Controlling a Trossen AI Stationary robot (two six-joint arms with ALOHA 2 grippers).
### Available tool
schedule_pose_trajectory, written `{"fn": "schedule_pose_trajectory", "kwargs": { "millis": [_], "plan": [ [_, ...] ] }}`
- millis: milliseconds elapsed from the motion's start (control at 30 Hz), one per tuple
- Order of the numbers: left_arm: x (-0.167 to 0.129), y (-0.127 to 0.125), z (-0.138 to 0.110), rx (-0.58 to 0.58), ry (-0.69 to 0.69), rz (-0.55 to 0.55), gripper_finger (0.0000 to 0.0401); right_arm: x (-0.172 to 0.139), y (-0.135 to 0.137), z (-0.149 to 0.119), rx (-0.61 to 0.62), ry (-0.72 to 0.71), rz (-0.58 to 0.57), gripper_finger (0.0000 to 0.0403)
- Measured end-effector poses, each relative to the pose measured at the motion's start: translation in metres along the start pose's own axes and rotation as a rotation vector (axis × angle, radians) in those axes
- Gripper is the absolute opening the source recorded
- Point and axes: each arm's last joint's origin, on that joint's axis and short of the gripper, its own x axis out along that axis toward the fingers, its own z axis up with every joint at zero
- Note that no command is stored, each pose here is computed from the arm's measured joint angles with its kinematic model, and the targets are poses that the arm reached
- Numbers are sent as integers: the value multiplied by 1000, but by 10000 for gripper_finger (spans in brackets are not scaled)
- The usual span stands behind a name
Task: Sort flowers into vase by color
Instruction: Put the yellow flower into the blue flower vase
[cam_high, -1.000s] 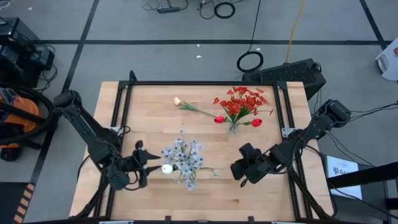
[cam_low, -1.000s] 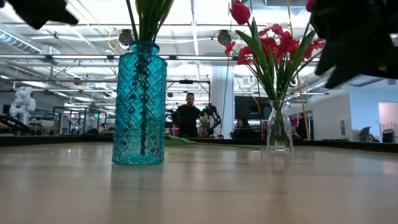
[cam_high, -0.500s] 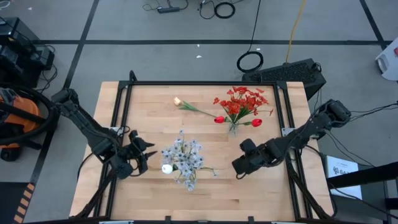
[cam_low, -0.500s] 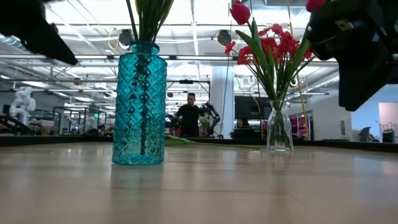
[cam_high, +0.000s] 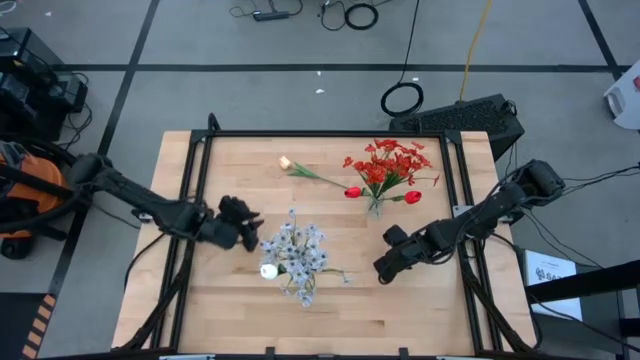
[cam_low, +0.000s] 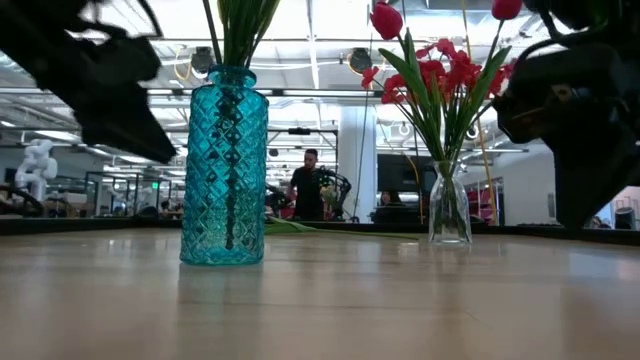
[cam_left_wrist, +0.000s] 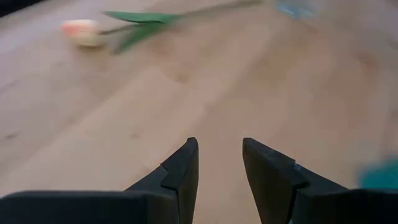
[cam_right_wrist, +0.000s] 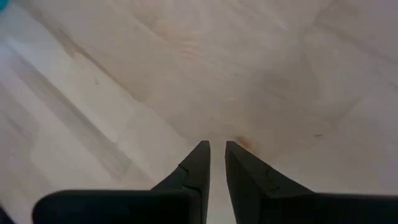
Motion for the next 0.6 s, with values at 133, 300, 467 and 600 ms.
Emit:
{"fn": "schedule_pose_trajectory", "kwargs": {
  "millis": [133, 300, 467, 600],
  "plan": [
    [20, 23, 12, -137, -4, 90, 132, 3, -6, -1, -48, 2, -19, 43],
    [40, 50, 34, -312, 3, 104, 131, 5, -10, -1, -121, 1, -35, 43],
    [59, 66, 58, -456, -71, 66, 131, 5, -11, -1, -174, -5, -48, 43],
    [78, 69, 79, -527, -60, 36, 131, 5, -11, -1, -180, -5, -50, 43]
  ]
}}
